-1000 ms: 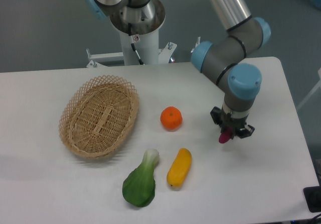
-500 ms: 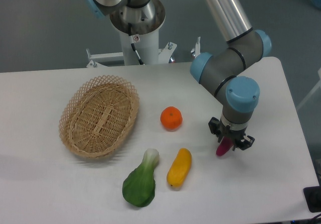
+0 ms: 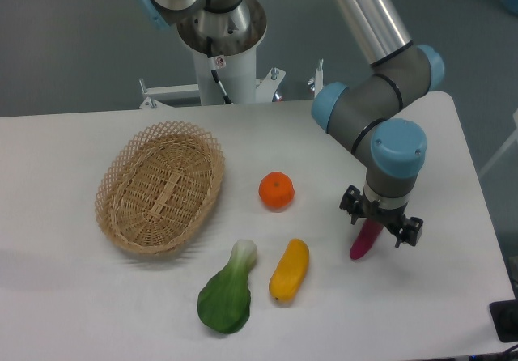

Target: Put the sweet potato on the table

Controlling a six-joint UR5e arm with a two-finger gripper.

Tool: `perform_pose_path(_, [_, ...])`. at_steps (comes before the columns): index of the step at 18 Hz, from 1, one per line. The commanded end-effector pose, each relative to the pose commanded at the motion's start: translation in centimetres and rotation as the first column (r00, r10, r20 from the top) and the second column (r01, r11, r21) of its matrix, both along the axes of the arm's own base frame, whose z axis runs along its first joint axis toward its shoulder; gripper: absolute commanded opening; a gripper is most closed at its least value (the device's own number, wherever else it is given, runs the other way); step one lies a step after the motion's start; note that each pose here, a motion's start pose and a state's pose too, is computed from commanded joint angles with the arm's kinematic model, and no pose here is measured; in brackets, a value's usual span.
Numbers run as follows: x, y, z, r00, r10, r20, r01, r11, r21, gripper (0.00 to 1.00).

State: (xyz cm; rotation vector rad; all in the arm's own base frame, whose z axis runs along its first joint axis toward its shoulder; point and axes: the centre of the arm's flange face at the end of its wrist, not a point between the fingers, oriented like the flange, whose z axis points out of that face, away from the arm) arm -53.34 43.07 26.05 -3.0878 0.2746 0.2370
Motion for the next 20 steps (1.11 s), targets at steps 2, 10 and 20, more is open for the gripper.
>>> perform_pose_path(2, [-1.0,-1.4,0.9,1.0,0.019,-0.009,-0.019,1.0,0.009,1.0])
perform_pose_path(10, [-3.8,-8.6,3.9,0.995,-0.091,0.04,0.089,0.995,0.038,1.0])
perform_pose_path(20, [-6.2,-14.8,4.7,0.985,-0.168,0.042,0.167,0.986,0.015,1.0])
